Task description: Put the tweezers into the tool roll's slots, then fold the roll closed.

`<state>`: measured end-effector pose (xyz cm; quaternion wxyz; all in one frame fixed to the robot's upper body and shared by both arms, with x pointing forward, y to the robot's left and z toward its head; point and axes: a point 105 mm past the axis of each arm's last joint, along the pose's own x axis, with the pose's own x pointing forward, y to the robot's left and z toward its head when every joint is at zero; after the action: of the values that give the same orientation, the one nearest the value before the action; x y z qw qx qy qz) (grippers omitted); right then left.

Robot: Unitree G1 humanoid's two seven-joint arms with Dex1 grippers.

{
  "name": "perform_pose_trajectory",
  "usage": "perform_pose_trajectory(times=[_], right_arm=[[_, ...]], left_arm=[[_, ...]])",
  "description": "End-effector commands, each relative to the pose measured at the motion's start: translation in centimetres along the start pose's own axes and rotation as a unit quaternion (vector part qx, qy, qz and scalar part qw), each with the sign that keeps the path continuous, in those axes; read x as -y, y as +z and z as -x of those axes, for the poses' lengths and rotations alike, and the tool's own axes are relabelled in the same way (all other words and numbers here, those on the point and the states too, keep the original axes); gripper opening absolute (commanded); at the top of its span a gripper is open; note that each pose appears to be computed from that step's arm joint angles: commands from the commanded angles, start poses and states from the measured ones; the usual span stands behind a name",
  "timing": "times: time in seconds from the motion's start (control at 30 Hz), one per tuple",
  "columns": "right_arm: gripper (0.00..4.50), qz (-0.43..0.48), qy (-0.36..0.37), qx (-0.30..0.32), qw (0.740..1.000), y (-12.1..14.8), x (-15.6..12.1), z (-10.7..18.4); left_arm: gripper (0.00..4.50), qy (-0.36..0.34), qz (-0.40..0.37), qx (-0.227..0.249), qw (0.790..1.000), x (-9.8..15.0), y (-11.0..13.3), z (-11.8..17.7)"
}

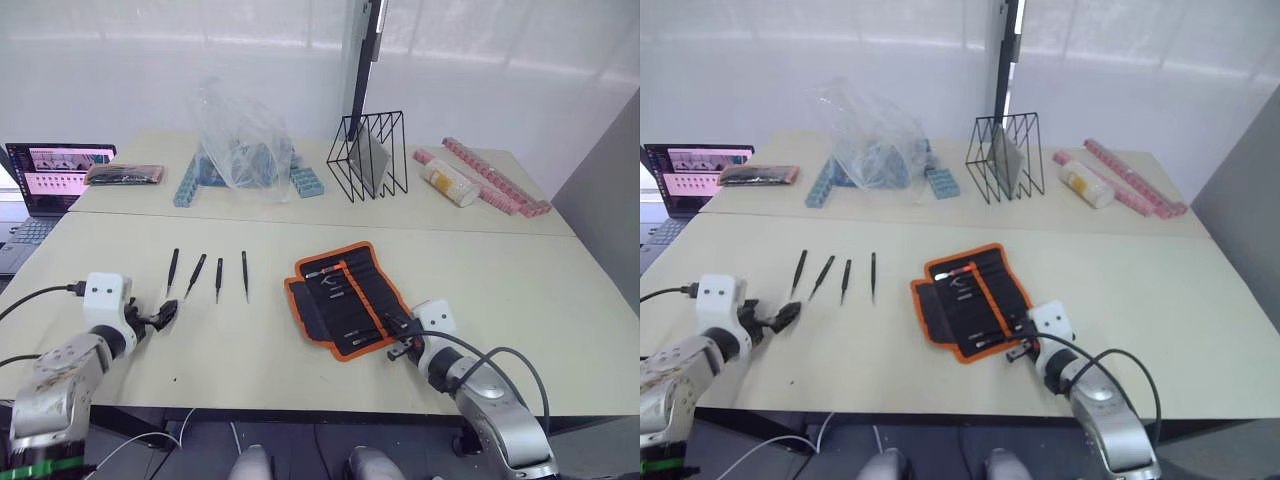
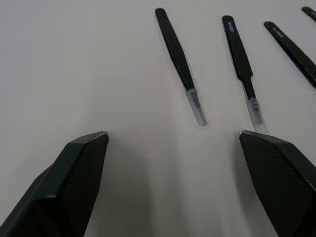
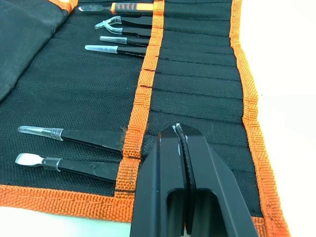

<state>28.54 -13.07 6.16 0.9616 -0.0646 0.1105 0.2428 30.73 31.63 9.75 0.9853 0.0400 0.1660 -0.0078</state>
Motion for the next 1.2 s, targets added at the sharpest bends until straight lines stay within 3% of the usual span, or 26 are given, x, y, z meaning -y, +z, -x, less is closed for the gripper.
perform_pose_trajectory(times=[0.03, 0.23, 0.37, 0.5, 0.7, 0.87, 1.0, 1.1, 1.2], right_arm=[[0.00, -0.018, 0.007, -0.053, 0.998, -2.5, -0.9, 0.1], [0.00, -0.020, 0.009, -0.055, 0.998, -2.5, -1.4, 0.1], [0.00, -0.020, 0.009, -0.055, 0.998, -2.4, -1.5, 0.3], [0.00, -0.018, 0.007, -0.055, 0.998, -2.4, -1.5, 0.4], [0.00, -0.016, 0.002, -0.054, 0.998, -2.2, -1.3, 0.6], [0.00, -0.016, 0.003, -0.056, 0.998, -2.3, -1.4, 0.6], [0.00, -0.013, 0.005, -0.058, 0.998, -2.4, -1.6, 0.6], [0.00, -0.011, 0.005, -0.061, 0.998, -2.6, -1.7, 0.6], [0.00, -0.011, 0.002, -0.066, 0.998, -2.9, -1.6, 0.7]], left_arm=[[4.49, 0.001, -0.017, -0.013, 1.000, -0.1, -0.3, -1.5], [4.49, -0.012, -0.029, -0.016, 0.999, 0.5, 0.0, -4.4], [3.36, -0.043, -0.032, -0.017, 0.998, 1.7, -0.2, -5.4], [1.95, -0.063, -0.032, -0.011, 0.997, 2.7, -0.2, -5.8], [0.04, -0.051, -0.020, -0.007, 0.998, 2.3, -0.3, -6.0], [0.04, -0.039, -0.028, 0.006, 0.999, 1.7, 0.3, -5.7], [0.04, -0.030, -0.048, 0.045, 0.997, 1.1, 2.6, -4.9], [0.04, -0.033, -0.080, 0.092, 0.992, 1.0, 6.0, -3.4], [0.04, -0.065, -0.134, 0.137, 0.979, 2.6, 9.7, -1.3]])
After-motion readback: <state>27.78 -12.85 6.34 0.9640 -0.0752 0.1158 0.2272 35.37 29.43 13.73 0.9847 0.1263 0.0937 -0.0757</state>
